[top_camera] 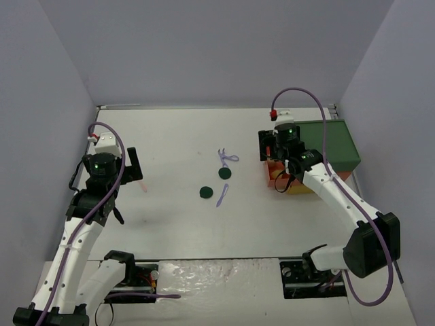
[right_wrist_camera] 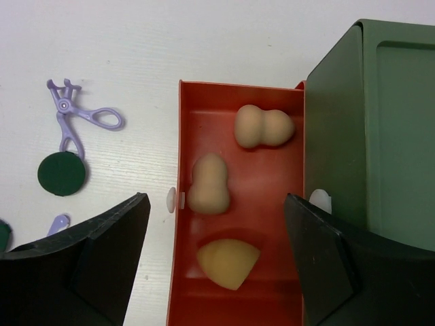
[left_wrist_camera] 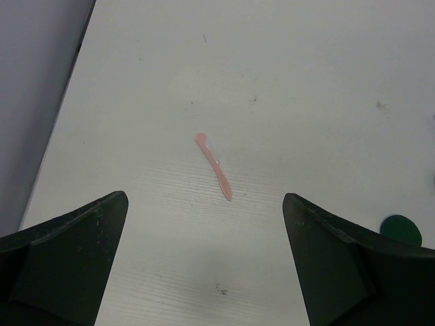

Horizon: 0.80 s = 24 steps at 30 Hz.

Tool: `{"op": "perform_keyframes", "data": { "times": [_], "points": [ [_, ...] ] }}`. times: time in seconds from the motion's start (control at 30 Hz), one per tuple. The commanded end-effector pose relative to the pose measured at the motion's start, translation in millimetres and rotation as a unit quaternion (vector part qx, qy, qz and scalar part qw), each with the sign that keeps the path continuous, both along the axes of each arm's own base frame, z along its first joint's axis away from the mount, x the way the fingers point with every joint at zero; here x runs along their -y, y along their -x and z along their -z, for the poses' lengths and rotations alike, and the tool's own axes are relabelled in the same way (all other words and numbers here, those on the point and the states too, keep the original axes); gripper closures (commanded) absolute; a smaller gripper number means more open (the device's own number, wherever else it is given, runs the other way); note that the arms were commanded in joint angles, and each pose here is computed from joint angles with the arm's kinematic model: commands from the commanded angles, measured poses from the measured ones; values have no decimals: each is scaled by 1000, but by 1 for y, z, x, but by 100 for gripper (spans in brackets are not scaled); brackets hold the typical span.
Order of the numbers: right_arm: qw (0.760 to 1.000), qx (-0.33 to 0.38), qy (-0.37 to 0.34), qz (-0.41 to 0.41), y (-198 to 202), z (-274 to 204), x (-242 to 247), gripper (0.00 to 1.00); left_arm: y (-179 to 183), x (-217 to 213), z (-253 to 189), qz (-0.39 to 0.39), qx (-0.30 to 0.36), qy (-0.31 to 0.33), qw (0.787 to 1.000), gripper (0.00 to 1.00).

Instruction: Organize the makeup

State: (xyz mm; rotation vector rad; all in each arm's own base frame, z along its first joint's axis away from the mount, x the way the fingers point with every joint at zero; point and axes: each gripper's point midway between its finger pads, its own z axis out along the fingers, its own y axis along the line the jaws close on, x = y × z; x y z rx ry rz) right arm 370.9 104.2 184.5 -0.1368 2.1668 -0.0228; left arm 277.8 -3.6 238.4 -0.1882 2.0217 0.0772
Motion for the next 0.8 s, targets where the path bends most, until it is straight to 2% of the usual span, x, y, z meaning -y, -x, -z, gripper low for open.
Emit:
{"op": "perform_keyframes", "data": {
  "times": [0.0,0.07,0.3,0.4,0.53,0.77],
  "points": [
    [999,46,-23,-16,-13,-37,-12,21,-9,2,-32,-3,45,17,999,3],
    [998,45,-30,-44,-11,-40,-27,21,-9,2,-32,-2,45,17,999,3],
    [978,24,-24,-207,12,-23,-134,26,-10,2,-31,-2,44,17,999,3],
    [966,-5,-41,-257,21,2,-173,26,-9,1,-32,-4,44,16,999,3],
    [950,-58,-28,-305,41,52,-214,26,-8,0,-32,-6,45,15,999,3],
    [931,-85,-23,-355,65,96,-260,29,-7,0,-33,-6,47,15,999,3]
  ]
}}
